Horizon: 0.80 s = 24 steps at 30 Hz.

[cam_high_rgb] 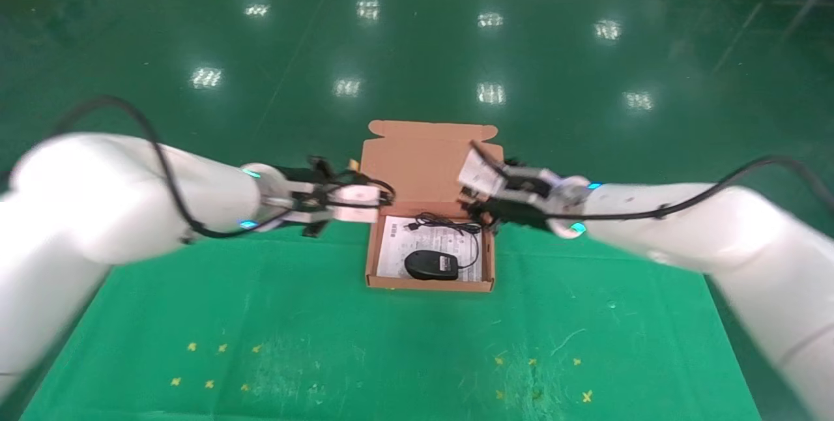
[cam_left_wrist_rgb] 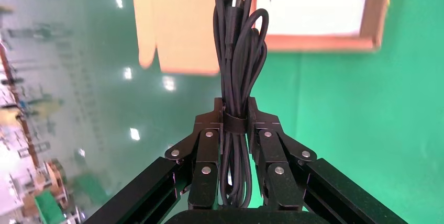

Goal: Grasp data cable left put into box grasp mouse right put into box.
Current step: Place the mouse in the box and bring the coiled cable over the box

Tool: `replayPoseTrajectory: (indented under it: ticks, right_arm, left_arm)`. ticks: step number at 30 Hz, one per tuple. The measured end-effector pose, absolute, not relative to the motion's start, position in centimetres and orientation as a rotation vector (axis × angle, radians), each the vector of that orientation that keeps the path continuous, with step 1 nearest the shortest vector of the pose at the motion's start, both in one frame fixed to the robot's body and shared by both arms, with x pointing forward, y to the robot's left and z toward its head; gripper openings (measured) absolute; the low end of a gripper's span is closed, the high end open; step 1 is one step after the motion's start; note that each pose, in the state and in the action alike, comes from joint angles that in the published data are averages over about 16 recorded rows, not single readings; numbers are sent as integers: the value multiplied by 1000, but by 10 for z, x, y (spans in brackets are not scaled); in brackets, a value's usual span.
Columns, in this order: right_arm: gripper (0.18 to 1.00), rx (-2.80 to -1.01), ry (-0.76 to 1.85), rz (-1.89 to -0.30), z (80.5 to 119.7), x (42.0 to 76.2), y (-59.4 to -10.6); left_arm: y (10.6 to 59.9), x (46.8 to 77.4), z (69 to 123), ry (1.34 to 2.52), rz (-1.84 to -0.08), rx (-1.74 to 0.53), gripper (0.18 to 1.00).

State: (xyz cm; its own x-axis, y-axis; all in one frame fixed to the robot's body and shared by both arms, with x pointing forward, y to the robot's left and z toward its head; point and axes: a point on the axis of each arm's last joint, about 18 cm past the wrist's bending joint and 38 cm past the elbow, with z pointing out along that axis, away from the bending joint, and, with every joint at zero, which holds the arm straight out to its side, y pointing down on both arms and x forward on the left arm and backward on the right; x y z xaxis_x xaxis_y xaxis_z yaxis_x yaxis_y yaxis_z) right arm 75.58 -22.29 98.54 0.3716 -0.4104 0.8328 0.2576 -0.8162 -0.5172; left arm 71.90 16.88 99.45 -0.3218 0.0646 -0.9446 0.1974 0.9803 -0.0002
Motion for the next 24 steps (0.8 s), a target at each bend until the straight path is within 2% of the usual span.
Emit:
replayPoseTrajectory:
  ticks: [11, 15, 24]
  right_arm:
    - [626, -2016, 172, -1601, 1021, 718, -293]
    - [732, -2014, 190, -1623, 1027, 705, -306]
    - [890, -2014, 218, -1651, 1033, 687, -318]
  left_arm:
    - [113, 741, 958, 1890, -246, 262, 262]
    - [102, 742, 950, 1890, -283, 273, 262]
    - [83, 739, 940, 1892, -343, 306, 262]
